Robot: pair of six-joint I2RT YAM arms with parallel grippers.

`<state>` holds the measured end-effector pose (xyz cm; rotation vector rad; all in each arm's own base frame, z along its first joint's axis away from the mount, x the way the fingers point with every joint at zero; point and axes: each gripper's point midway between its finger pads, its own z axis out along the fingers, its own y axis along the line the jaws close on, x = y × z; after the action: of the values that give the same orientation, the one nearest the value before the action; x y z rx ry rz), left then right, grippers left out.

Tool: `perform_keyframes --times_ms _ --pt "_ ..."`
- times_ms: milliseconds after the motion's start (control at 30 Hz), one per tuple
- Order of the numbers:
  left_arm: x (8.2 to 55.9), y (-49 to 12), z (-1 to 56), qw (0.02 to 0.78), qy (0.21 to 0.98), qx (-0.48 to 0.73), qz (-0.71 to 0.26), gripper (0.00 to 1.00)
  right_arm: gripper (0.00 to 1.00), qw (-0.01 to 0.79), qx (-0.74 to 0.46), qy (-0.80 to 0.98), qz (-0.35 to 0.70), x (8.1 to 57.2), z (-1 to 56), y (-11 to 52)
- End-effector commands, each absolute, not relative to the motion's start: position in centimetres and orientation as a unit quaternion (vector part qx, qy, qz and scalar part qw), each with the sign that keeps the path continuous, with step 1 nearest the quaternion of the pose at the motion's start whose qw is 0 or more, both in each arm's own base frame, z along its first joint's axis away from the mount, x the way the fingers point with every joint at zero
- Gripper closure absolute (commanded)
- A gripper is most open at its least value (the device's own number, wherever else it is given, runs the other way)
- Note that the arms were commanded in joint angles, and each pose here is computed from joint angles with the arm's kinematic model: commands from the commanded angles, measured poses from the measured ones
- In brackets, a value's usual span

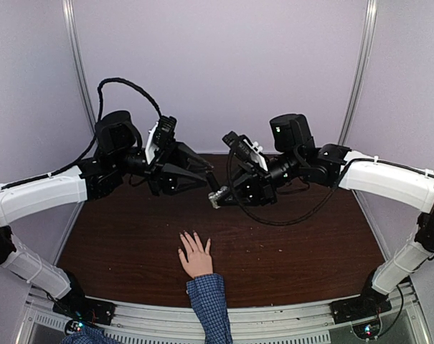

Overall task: Paint the nails
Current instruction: Unscrew the cap of the nail polish bottle.

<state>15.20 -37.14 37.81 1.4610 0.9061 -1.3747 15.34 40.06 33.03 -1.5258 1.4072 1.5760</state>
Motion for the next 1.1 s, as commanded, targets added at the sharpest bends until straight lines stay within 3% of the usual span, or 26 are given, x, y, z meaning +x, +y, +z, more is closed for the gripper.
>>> perform_keyframes --times_ms 0,333,633,1067 --pt "14.7 -37.3 38.0 0.452 0.348 0.596 -0.566 0.67 1.0 0.273 -0.571 0.494 0.595 15.0 34.8 40.3" --pt "14.9 -37.4 38.2 0.454 0.351 0.59 -0.568 0.84 1.0 0.287 -0.564 0.514 0.579 16.0 34.7 40.4" --pt "16.6 -37.9 38.2 0.472 0.395 0.564 -0.551 0.99 1.0 0.357 -0.534 0.588 0.492 20.0 33.5 40.1" --pt "23.1 -38.4 37.9 0.529 0.527 0.425 -0.512 1.0 1.0 0.441 -0.458 0.698 0.329 26.7 30.7 37.9"
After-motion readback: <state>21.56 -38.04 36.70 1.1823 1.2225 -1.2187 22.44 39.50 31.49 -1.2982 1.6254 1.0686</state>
